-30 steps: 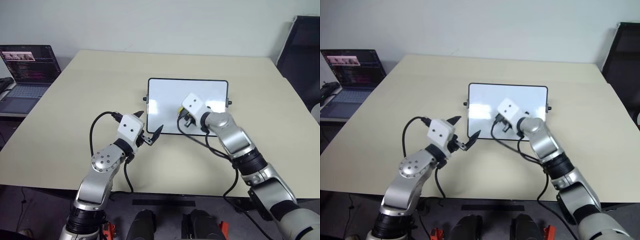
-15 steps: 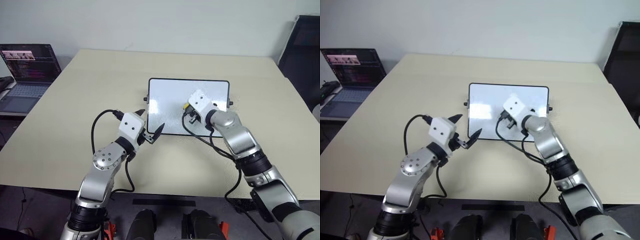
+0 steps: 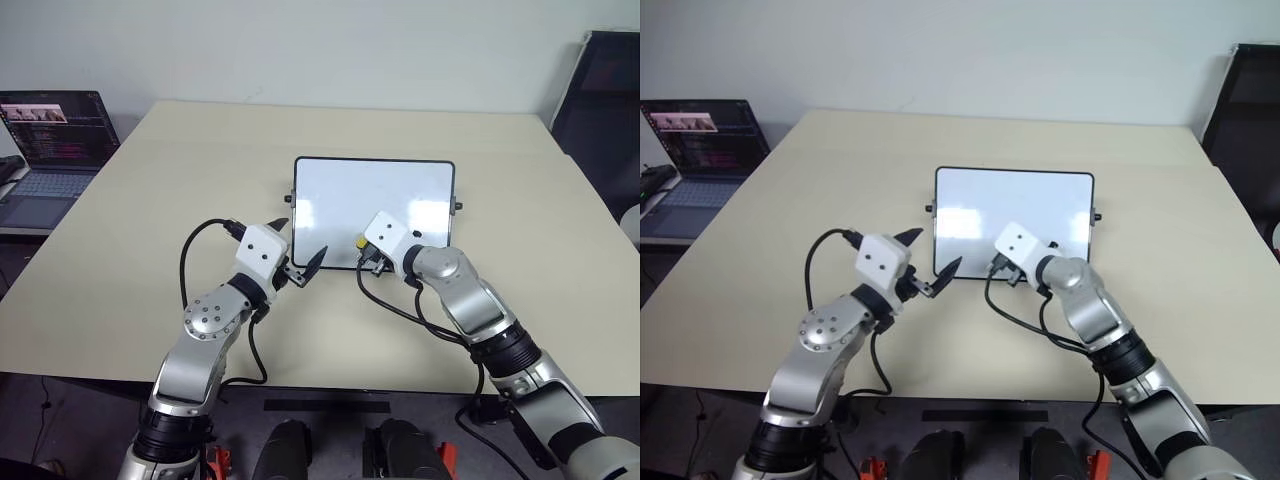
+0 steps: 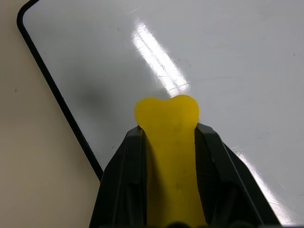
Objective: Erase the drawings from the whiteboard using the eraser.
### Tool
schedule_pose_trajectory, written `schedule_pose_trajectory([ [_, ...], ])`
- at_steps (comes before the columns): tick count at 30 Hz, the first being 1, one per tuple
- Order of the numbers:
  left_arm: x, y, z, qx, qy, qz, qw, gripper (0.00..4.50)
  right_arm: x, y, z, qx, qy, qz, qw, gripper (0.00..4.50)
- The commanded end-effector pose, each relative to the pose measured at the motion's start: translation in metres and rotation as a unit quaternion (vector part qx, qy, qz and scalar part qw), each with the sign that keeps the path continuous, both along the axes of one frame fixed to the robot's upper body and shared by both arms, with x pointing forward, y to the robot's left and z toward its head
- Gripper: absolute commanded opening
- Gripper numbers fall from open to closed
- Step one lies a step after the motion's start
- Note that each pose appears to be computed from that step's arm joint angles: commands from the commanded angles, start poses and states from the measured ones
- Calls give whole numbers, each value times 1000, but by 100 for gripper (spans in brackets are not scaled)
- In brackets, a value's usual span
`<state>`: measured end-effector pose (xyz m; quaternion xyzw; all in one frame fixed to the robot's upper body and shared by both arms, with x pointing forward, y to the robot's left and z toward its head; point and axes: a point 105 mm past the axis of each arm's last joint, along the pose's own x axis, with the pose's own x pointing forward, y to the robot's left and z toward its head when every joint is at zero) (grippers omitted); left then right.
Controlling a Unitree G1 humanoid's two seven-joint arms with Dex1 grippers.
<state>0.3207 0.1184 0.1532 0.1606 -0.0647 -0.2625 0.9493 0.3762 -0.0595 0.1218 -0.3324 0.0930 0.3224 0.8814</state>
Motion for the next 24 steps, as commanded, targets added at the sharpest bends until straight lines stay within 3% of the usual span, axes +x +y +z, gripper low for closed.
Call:
schedule_pose_trajectory([
  [1, -5, -1, 14, -3, -27, -6, 1000, 450, -3, -22, -16, -7, 36, -40, 999, 99],
  [6, -6, -1, 13, -3, -24, -8, 1000, 450, -8, -31, 3, 33, 27, -67, 997, 99],
  [11, -8, -5, 29, -33, -19, -46, 998, 450, -15, -55, 78, 156, -17, -129, 979, 99],
  [13, -8, -7, 34, -34, -14, -73, 997, 450, -22, -67, 92, 174, -21, -155, 972, 99],
  [18, -7, -28, 46, -28, -11, -161, 986, 450, -39, -97, 95, 198, 9, -236, 951, 99],
  [24, -27, -75, 44, -14, 16, -348, 937, 450, -59, -132, 77, 183, 34, -322, 928, 99],
])
